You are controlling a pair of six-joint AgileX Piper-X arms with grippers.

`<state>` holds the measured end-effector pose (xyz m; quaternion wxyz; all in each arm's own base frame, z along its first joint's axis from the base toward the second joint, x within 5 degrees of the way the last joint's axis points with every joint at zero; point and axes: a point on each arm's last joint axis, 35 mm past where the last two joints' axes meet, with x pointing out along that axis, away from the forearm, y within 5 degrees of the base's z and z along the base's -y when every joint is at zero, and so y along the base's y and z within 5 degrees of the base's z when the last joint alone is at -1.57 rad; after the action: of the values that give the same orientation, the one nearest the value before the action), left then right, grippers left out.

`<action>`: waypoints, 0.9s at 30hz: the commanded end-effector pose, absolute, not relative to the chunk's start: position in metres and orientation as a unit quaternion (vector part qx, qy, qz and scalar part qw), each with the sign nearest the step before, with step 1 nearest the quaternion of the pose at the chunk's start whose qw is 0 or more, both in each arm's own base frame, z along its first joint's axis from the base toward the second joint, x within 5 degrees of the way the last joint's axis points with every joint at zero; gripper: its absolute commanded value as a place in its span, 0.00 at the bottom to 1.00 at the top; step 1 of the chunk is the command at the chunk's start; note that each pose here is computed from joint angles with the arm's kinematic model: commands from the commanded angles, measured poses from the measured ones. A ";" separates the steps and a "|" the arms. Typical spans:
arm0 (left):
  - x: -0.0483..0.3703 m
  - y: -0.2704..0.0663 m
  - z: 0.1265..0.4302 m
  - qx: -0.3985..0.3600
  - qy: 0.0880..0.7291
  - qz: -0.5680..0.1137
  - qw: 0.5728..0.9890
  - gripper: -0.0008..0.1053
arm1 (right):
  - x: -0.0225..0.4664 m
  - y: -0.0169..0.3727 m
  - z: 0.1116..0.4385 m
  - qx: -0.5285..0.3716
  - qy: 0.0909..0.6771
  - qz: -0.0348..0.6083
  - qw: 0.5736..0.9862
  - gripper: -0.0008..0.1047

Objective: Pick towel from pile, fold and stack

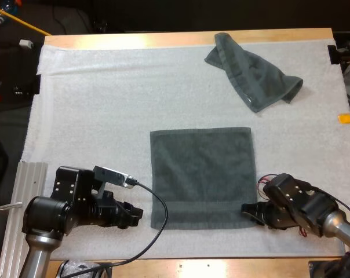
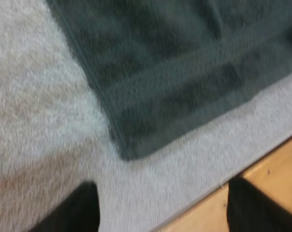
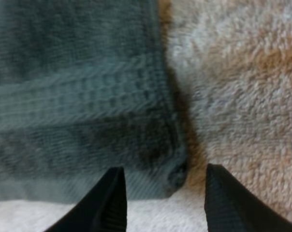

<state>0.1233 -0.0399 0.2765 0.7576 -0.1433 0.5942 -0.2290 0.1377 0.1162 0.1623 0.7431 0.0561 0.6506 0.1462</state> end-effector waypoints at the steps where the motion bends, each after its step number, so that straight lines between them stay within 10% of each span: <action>1: 0.124 -0.040 0.277 -0.146 0.593 -0.227 0.759 0.53 | 0.138 0.118 0.160 0.058 0.656 0.147 0.738 0.36; 15: 0.124 -0.040 0.277 -0.148 0.592 -0.228 0.759 0.53 | 0.147 0.126 0.137 0.076 0.681 0.122 0.718 0.35; 21: 0.126 -0.040 0.276 -0.147 0.584 -0.231 0.764 0.53 | 0.145 0.124 0.136 0.070 0.690 0.115 0.711 0.05; 27: 0.128 -0.041 0.260 -0.152 0.586 -0.228 0.763 0.53 | 0.142 0.122 0.136 0.054 0.698 0.118 0.704 0.01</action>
<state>0.1270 -0.0406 0.2622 0.7635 -0.1464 0.5859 -0.2288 0.1463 0.1235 0.1394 0.7205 0.0623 0.6805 0.1181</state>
